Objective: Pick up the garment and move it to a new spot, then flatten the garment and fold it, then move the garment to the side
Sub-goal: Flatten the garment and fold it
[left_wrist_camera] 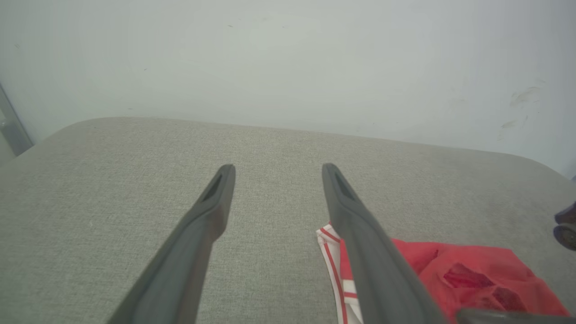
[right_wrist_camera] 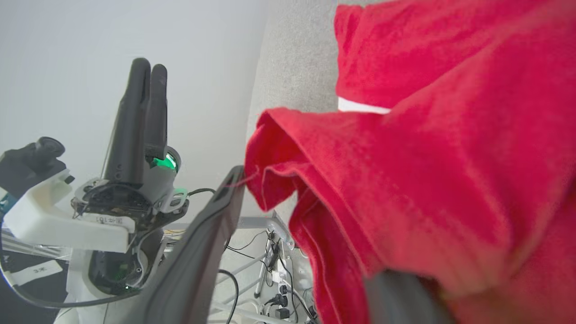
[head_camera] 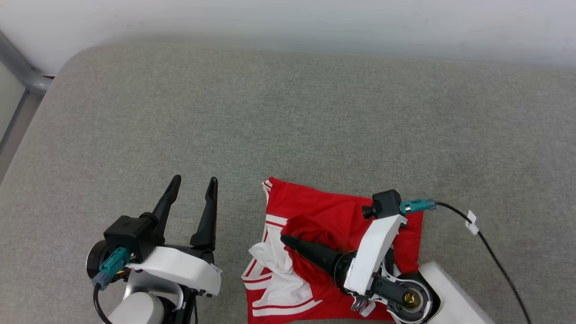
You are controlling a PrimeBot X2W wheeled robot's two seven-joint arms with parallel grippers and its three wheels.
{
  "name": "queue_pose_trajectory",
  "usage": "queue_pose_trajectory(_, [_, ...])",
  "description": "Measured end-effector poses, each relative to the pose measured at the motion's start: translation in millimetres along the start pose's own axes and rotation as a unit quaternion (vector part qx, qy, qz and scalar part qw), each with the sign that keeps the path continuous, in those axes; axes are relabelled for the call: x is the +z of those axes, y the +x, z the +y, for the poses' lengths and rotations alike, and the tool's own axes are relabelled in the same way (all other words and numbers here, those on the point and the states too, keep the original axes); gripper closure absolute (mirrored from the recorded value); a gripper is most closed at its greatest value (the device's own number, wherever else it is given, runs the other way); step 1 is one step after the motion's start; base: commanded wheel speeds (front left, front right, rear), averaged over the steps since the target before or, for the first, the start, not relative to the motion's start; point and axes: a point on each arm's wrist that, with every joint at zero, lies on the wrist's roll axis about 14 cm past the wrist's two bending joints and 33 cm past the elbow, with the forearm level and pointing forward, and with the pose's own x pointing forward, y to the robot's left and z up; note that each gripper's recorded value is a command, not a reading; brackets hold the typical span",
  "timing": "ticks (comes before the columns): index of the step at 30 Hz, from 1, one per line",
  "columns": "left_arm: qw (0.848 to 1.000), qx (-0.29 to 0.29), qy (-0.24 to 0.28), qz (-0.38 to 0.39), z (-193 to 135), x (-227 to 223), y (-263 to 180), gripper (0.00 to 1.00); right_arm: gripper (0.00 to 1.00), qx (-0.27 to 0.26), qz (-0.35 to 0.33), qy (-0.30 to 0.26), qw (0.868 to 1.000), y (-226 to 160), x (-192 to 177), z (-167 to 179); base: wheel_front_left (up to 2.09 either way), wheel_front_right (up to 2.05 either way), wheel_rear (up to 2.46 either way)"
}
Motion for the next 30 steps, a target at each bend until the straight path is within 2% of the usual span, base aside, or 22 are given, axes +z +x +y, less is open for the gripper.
queue_pose_trajectory(5, [1.000, -0.009, 0.000, -0.002, -5, 0, 2, 0.00, 0.00, -0.012, -0.017, -0.100, 0.995, -6, 10, 6, 0.00, 0.00, 0.00])
queue_pose_trajectory(9, [1.000, -0.017, 0.004, -0.011, -10, 6, 4, 0.00, 0.00, -0.049, -0.049, -0.206, 0.976, -19, 29, -3, 0.00, 0.00, 0.00])
queue_pose_trajectory(10, [1.000, -0.020, 0.007, -0.019, -12, 10, 5, 0.00, 0.00, -0.076, -0.070, -0.246, 0.964, -28, 41, -13, 0.00, 0.00, 0.00])
queue_pose_trajectory(11, [1.000, -0.020, 0.009, -0.022, -12, 11, 6, 0.00, 0.00, -0.090, -0.082, -0.263, 0.957, -34, 48, -19, 0.00, 0.00, 0.00])
queue_pose_trajectory(12, [1.000, -0.020, 0.009, -0.022, -12, 11, 6, 0.00, 0.00, -0.090, -0.082, -0.263, 0.957, -34, 48, -19, 0.00, 0.00, 0.00])
queue_pose_trajectory(16, [0.999, -0.021, 0.015, -0.029, -13, 15, 7, 0.00, 0.00, -0.150, -0.153, -0.319, 0.923, -67, 88, -37, 0.00, 0.00, 0.00])
queue_pose_trajectory(20, [0.999, -0.025, 0.015, -0.030, -16, 15, 8, 0.00, 0.00, -0.210, -0.227, -0.345, 0.886, -110, 120, -54, 0.00, 0.00, 0.00])
queue_pose_trajectory(23, [0.999, -0.026, 0.014, -0.033, -18, 16, 9, 0.00, 0.00, -0.254, -0.285, -0.360, 0.851, -151, 139, -61, 0.00, 0.00, 0.00])
queue_pose_trajectory(27, [0.999, -0.027, 0.017, -0.032, -19, 14, 9, 0.00, 0.00, -0.297, -0.362, -0.385, 0.795, -202, 158, -51, 0.00, 0.00, 0.00])
queue_pose_trajectory(30, [0.999, -0.026, 0.020, -0.037, -19, 17, 10, 0.00, 0.00, -0.314, -0.403, -0.397, 0.762, -230, 162, -39, 0.00, 0.00, 0.00])
